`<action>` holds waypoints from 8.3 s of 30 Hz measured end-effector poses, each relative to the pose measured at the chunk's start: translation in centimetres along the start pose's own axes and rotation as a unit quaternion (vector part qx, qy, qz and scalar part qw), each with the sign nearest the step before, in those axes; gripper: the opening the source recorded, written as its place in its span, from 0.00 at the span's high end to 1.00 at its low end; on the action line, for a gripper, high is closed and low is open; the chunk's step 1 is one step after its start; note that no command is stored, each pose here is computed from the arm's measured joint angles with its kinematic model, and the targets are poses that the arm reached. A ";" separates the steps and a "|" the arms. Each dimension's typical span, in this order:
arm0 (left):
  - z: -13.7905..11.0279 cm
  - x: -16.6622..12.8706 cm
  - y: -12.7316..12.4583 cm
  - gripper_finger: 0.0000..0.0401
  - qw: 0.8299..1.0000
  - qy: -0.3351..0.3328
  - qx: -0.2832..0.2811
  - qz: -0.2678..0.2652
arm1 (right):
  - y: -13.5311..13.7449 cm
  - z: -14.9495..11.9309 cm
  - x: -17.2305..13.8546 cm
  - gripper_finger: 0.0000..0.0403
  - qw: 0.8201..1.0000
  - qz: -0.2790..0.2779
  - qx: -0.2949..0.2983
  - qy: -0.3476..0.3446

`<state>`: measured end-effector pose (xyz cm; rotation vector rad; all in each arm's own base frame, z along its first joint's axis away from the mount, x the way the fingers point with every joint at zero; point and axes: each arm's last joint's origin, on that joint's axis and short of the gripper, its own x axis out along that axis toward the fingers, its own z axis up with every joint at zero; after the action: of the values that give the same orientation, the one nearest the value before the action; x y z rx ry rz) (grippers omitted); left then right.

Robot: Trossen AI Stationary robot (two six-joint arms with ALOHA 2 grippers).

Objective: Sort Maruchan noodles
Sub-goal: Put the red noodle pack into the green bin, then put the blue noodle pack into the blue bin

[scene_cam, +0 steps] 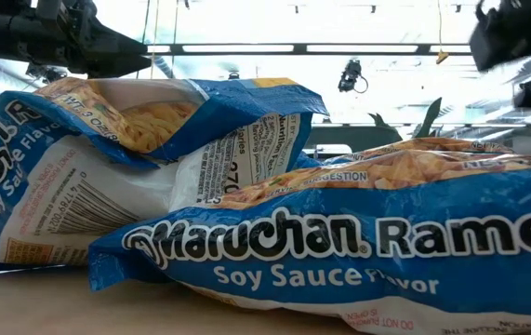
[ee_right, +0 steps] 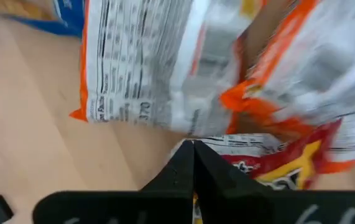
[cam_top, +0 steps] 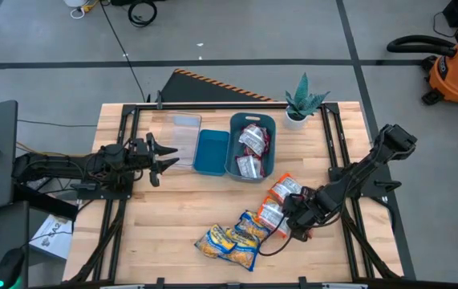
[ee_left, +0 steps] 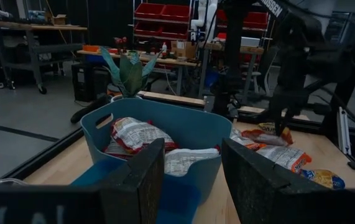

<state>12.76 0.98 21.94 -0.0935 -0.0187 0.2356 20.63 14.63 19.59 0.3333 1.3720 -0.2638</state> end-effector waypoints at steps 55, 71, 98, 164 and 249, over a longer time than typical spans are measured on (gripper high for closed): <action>0.0 0.0 0.0 0.58 0.999 0.000 -0.039 0.000 | -13.2 16.6 -0.7 0.96 0.923 -0.078 -0.070 -0.370; 0.0 0.0 0.0 0.58 0.999 -0.001 -0.038 0.004 | -11.2 14.7 -3.5 0.90 0.982 -0.054 -0.051 -0.175; -1.3 0.7 -3.8 0.60 0.970 0.157 -0.074 -0.168 | -3.9 6.7 -7.0 0.90 0.962 -0.144 -0.061 -0.222; -8.5 3.9 -21.4 0.35 0.932 0.287 0.090 -0.200 | -8.6 7.7 -4.5 0.90 0.889 -0.063 -0.004 -0.454; -3.1 13.7 -19.8 0.82 0.775 0.487 0.402 -0.035 | -7.3 6.9 -4.5 0.90 0.887 -0.058 -0.056 -0.454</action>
<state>30.75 -15.26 20.84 0.6559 1.1198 0.0792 23.35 5.20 24.61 0.0040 0.4703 -0.3764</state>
